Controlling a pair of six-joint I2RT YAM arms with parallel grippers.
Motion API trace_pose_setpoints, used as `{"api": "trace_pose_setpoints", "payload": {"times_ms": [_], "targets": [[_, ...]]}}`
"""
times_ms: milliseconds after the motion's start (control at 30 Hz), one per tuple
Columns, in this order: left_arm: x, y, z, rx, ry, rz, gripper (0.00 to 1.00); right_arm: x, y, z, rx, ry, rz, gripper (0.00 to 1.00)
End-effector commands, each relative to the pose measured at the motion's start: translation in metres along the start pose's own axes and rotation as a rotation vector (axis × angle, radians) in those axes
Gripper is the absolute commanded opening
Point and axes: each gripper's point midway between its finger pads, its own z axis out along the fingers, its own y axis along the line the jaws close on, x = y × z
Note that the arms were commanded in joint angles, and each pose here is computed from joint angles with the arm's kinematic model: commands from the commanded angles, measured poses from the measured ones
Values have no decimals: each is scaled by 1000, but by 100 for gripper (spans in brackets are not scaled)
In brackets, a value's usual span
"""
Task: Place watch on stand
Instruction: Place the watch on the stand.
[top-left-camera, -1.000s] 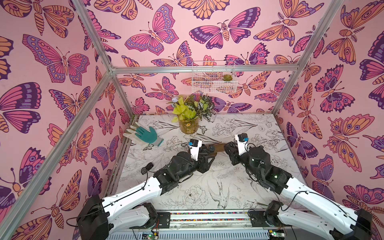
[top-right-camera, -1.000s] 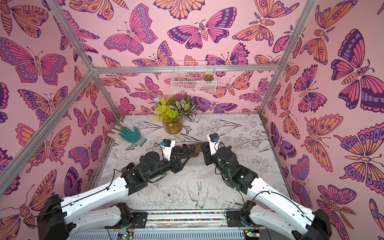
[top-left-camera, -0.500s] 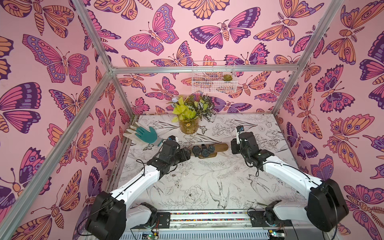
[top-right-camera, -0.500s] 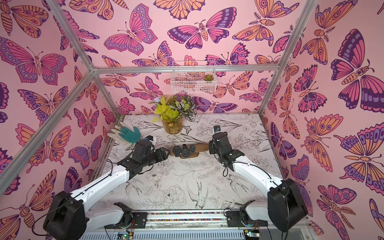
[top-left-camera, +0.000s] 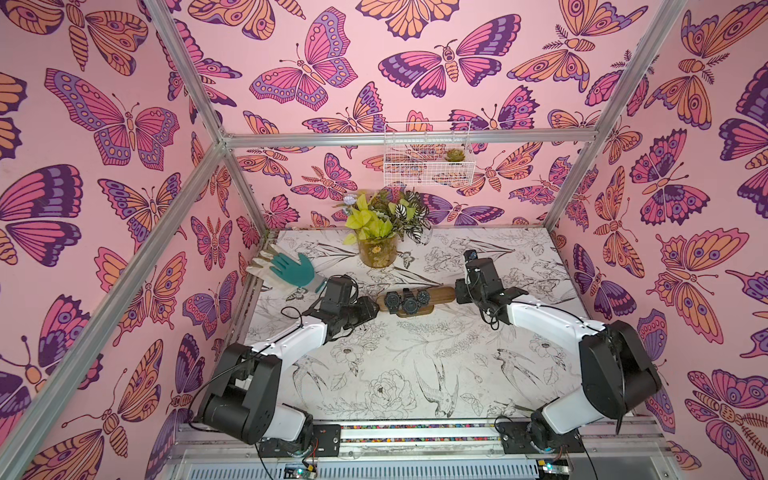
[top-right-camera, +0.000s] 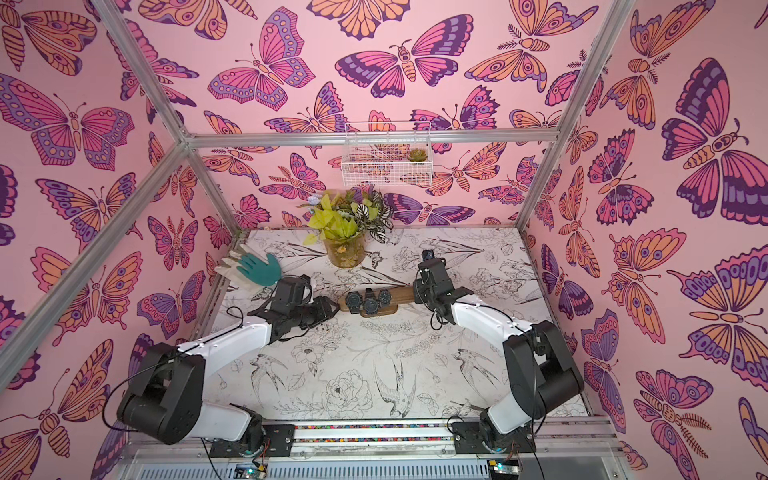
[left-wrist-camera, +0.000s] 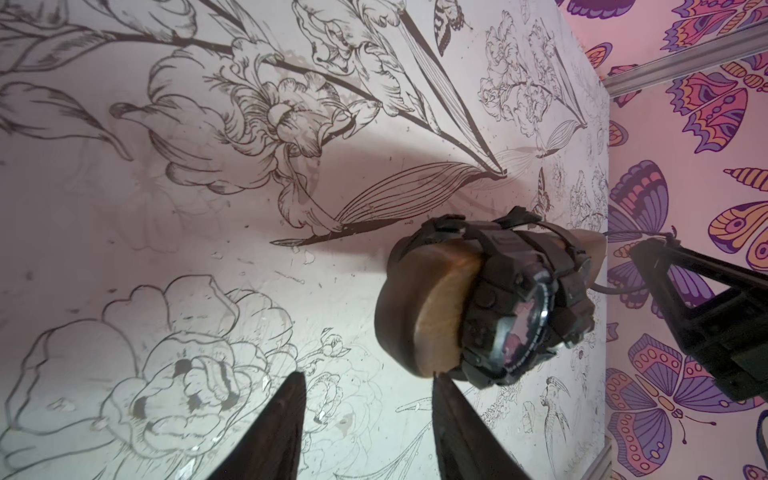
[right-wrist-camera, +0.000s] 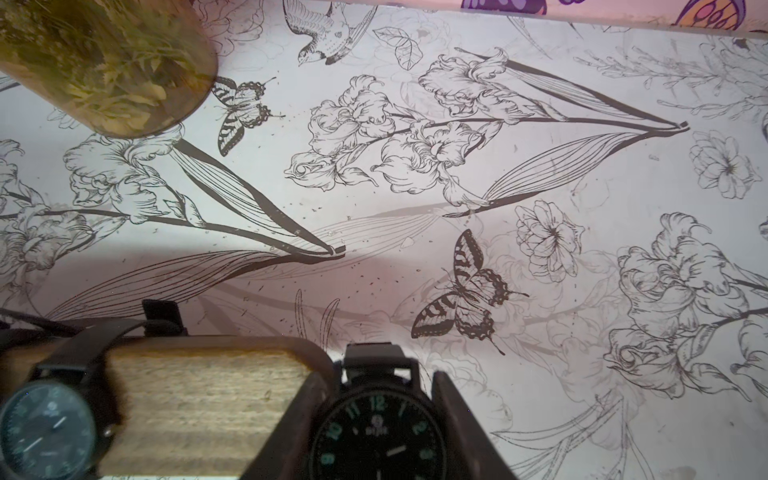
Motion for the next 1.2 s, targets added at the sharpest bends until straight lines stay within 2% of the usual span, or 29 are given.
{"api": "trace_pose_setpoints", "payload": {"times_ms": [0, 400, 667, 1167], "targets": [[-10, -17, 4, 74, -3, 41, 49, -8, 12, 6, -51, 21, 17, 33], [-11, -25, 11, 102, 17, 72, 40, 3, 27, 15, -118, 83, 31, 32], [-6, -27, 15, 106, 35, 79, 35, 10, 41, 13, -110, 95, -13, 32], [-4, -30, 16, 107, 38, 86, 33, 15, 76, 14, -140, 117, -64, 34]]}}
